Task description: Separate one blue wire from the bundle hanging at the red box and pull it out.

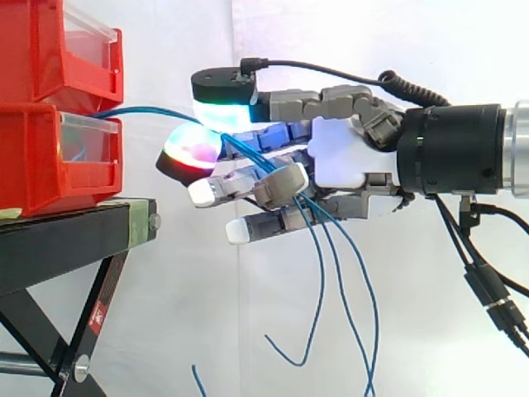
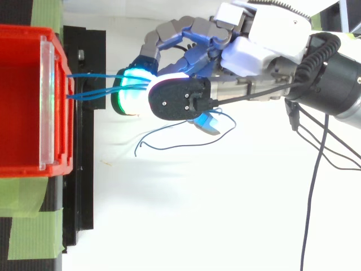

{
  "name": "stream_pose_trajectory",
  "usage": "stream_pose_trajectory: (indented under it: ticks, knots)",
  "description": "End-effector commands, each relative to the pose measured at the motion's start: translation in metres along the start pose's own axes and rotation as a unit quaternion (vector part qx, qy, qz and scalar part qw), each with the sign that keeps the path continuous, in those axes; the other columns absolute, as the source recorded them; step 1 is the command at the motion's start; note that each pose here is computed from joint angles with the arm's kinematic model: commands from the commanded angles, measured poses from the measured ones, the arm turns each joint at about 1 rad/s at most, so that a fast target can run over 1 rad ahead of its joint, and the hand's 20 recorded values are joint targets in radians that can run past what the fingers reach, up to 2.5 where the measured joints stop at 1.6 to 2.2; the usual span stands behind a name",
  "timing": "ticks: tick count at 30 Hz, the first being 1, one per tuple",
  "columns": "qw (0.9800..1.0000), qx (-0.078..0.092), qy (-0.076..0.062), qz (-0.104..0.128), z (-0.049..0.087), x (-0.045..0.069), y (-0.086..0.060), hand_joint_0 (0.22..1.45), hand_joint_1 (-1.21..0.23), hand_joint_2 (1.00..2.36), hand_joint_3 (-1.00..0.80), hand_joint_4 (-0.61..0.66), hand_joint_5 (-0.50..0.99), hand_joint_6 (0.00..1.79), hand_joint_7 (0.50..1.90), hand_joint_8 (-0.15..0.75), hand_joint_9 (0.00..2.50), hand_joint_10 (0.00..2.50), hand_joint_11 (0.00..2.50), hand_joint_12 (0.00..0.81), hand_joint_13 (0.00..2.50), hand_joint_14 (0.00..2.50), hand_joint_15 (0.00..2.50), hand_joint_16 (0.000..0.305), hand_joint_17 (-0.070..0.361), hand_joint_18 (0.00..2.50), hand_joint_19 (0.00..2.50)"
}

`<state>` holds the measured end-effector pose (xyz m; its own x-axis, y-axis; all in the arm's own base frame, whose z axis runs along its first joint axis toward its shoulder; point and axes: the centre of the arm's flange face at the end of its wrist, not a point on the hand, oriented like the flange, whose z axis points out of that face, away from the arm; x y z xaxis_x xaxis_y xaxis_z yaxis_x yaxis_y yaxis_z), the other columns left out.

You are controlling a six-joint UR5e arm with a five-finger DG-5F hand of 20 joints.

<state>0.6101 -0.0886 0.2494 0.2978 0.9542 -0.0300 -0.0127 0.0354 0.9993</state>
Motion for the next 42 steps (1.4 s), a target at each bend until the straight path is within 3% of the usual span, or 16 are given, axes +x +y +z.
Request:
stream_pose_trajectory:
  ticks: [1,10,18,30,39,42]
  knots:
    - [1.0,0.0,-0.003,-0.002,-0.002,-0.003,0.007,0.61,-0.68,1.02,-0.06,0.23,-0.17,0.9,0.93,0.408,0.92,0.01,0.6,0.401,1.59,0.01,1.42,0.059,0.133,0.88,0.49]
    - [0.9996,0.003,-0.006,-0.026,-0.008,-0.011,0.022,0.61,-0.69,1.02,-0.05,0.23,-0.17,0.9,0.94,0.416,0.96,0.01,0.66,0.405,1.6,0.01,1.44,0.058,0.131,0.89,0.51]
    - [0.999,0.007,-0.012,-0.042,-0.008,-0.017,0.023,0.61,-0.68,1.02,-0.06,0.24,-0.17,0.9,0.94,0.439,1.1,0.01,0.92,0.408,1.62,0.0,1.47,0.057,0.129,0.9,0.54]
    - [0.9968,0.005,-0.021,-0.076,-0.007,-0.024,0.026,0.61,-0.69,1.02,-0.09,0.24,-0.17,0.89,0.93,0.43,1.1,0.01,0.94,0.411,1.58,0.0,1.45,0.057,0.129,0.88,0.54]
    - [0.9961,0.001,-0.022,-0.086,-0.008,-0.025,0.032,0.61,-0.71,1.02,-0.11,0.23,-0.17,0.88,0.94,0.418,1.12,0.01,1.03,0.393,1.54,0.01,1.45,0.055,0.124,0.84,0.56]
    - [0.9961,0.001,-0.023,-0.085,-0.008,-0.026,0.032,0.6,-0.71,1.02,-0.11,0.24,-0.17,0.88,0.94,0.42,1.21,0.01,1.27,0.387,1.56,0.01,1.48,0.055,0.123,0.84,0.56]
